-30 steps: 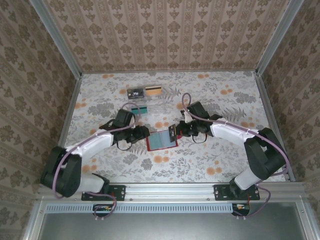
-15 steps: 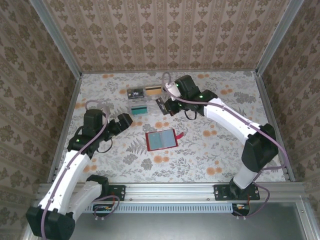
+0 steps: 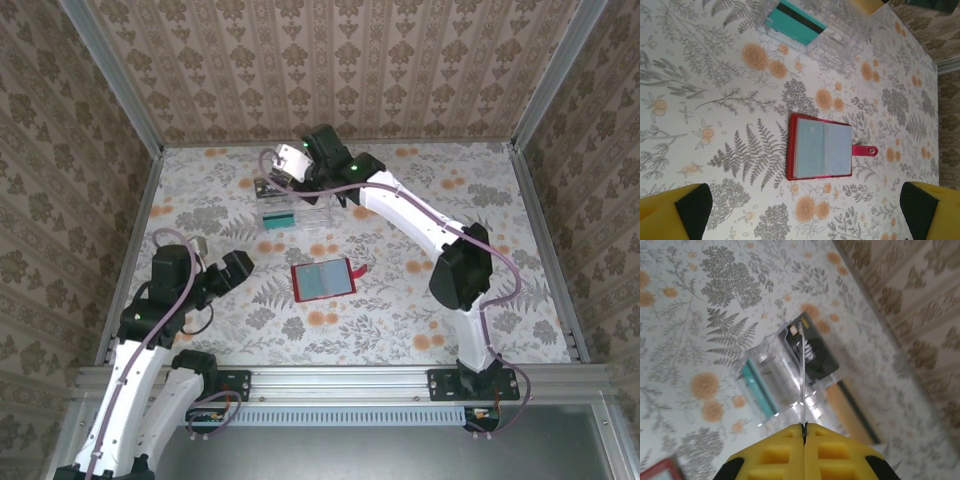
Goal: Take the credit cards out of the card holder
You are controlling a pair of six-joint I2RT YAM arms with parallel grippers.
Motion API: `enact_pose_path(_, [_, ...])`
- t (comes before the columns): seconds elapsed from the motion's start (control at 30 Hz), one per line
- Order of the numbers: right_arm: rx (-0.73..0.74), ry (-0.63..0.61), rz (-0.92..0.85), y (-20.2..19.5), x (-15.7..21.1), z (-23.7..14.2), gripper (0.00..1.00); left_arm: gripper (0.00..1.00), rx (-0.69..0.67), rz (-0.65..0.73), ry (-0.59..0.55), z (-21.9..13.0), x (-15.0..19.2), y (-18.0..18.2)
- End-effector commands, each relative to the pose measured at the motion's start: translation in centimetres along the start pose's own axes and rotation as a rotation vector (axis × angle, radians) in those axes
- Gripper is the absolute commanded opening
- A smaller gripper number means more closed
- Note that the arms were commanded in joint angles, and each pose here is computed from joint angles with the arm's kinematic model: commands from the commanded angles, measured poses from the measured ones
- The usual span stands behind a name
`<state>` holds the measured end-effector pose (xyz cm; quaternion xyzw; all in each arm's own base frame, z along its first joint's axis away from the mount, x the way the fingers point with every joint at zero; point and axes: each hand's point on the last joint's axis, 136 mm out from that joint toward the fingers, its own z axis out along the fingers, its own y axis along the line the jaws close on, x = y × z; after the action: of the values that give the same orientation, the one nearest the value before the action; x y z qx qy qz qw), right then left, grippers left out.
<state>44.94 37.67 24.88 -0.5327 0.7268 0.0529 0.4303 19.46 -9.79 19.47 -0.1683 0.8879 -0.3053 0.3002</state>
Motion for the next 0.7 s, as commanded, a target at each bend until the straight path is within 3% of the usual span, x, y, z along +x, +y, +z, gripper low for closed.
enact_pose_path(0.0, [0.027, 0.052, -0.199, -0.4, 0.1, 1.4, 0.0, 1.0, -0.069, -0.032, 0.007, -1.1, 0.7, 1.4])
enact_pose_path(0.4, [0.145, 0.076, -0.49, -1.8, -0.7, 6.7, 0.0, 1.0, -0.133, -0.019, 0.0, -3.2, 1.1, 2.2])
enact_pose_path(0.67, [0.182, 0.102, -0.562, -1.1, -0.3, 9.8, 0.0, 1.0, -0.152, -0.026, 0.0, -3.3, 1.5, 2.9])
